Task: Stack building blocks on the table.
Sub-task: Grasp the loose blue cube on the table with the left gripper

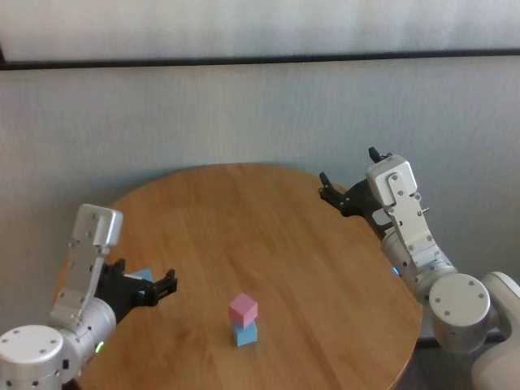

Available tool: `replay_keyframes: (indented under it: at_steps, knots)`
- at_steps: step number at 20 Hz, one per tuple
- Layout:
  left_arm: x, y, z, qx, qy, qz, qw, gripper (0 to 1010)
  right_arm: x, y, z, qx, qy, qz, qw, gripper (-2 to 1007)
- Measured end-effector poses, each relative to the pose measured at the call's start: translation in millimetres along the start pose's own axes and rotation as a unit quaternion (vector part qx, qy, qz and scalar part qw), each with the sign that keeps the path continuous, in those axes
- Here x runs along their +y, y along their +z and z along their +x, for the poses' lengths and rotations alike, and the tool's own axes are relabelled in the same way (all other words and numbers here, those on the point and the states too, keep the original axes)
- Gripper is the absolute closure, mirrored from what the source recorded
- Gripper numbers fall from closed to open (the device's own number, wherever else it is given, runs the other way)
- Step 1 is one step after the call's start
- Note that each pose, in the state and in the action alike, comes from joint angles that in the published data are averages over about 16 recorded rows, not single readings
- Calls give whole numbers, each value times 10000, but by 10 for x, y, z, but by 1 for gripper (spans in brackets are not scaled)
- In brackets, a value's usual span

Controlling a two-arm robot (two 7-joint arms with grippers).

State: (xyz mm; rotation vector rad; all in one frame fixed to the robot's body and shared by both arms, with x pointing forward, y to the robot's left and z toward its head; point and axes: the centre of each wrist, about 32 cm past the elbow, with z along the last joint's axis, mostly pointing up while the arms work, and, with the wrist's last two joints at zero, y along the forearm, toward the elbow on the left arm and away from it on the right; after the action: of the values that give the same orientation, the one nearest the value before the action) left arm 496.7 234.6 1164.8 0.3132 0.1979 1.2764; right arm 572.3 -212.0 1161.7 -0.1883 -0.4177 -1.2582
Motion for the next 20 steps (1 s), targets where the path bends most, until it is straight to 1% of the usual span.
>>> replay_keyframes:
  at_steps: [4,7,14,20]
  knots:
    - [-86,-4,-11,-160,135,118,9997,11,1,3,-1,3,0,-4,10000,1]
    - [-143,-13,-9,-233,219,187,9993,11,2,4,-1,5,0,-5,10000,1]
    - [-249,-41,8,-270,367,287,9985,11,4,7,-2,8,0,-6,10000,1]
    - [-334,-59,20,-244,351,335,9985,10,5,9,-2,10,0,-6,10000,0]
